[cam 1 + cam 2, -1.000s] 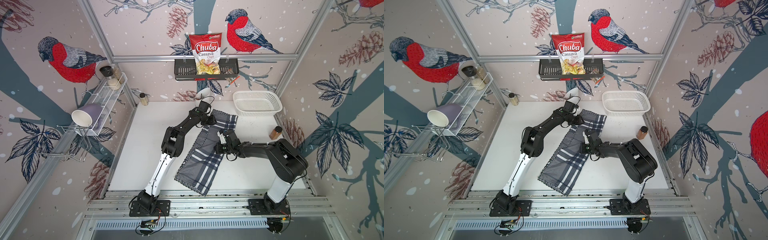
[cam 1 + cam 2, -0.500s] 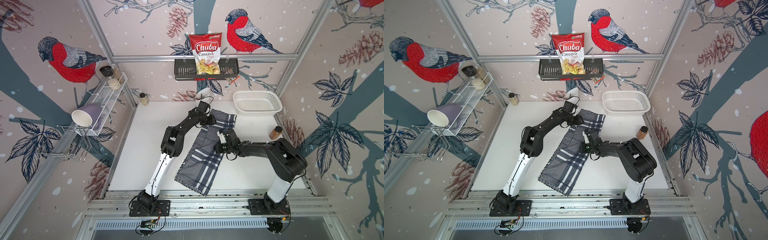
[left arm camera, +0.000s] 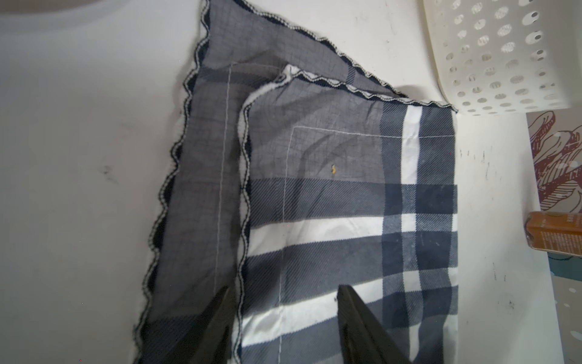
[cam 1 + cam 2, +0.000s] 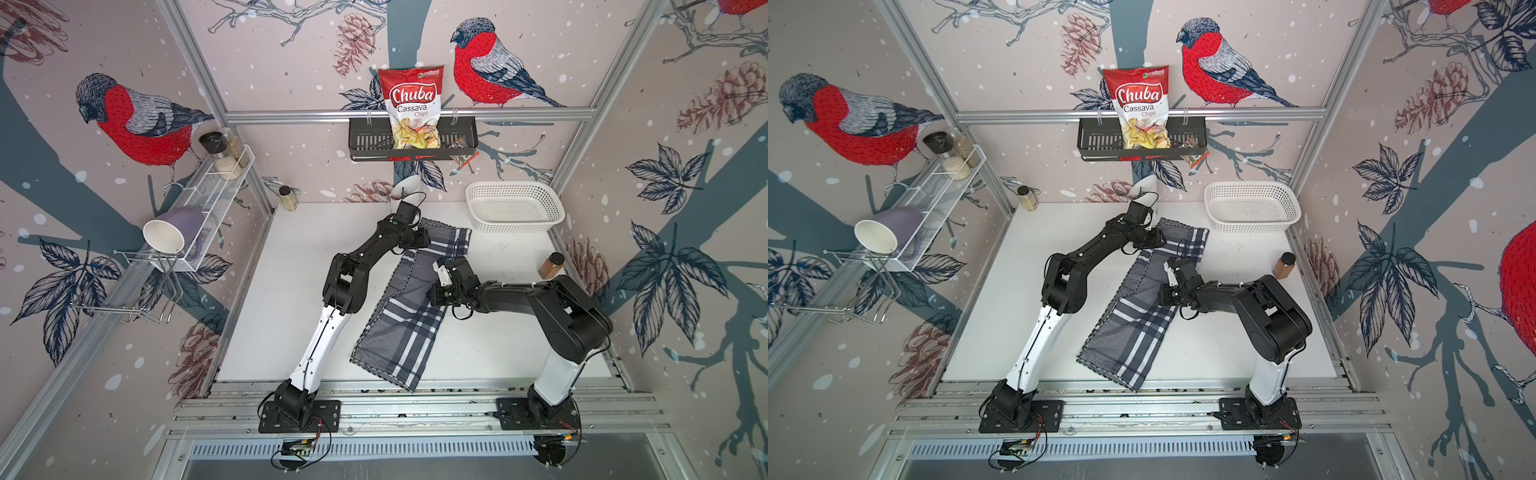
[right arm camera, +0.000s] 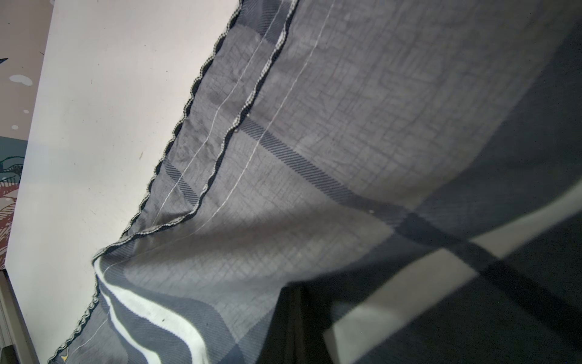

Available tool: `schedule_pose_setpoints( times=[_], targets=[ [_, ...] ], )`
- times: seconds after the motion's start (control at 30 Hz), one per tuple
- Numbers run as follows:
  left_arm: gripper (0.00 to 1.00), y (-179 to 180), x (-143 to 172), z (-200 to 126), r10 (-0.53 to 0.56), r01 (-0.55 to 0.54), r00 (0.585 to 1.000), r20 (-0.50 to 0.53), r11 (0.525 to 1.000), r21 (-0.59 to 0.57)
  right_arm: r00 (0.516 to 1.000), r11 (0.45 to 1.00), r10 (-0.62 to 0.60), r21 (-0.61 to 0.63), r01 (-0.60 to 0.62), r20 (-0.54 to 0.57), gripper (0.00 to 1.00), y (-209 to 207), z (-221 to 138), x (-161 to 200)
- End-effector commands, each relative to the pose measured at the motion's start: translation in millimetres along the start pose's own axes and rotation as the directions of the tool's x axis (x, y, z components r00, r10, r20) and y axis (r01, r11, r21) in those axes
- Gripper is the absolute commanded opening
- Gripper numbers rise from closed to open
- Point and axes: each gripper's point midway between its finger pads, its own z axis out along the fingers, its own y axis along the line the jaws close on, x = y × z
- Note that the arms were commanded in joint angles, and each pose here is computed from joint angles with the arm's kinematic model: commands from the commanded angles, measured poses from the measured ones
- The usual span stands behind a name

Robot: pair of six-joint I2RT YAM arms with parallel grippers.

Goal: Roll up the pillowcase
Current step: Adjust the pillowcase at the center of the board.

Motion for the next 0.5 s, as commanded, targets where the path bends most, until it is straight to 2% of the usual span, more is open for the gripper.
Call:
schedule_pose_setpoints(
  times=[0.0, 0.13, 0.47],
  targets=[
    [0.49, -5, 0, 4, -0.005, 0.005, 1.000, -0.004, 0.999, 0.044, 0.994, 0.997, 0.028, 0.076, -0.021, -0.103, 0.00, -18, 3, 28],
    [0.37, -10, -2, 4, -0.019, 0.019, 1.000, 0.000, 0.997, 0.069, 0.993, 0.997, 0.030, 0.079, -0.022, -0.111, 0.00, -18, 5, 31],
    [0.21, -20, -21, -12, -0.028, 0.023, 0.998, 0.056, 0.996, 0.082, 0.992, 0.997, 0.028, 0.078, -0.018, -0.124, 0.00, -18, 7, 32]
  ],
)
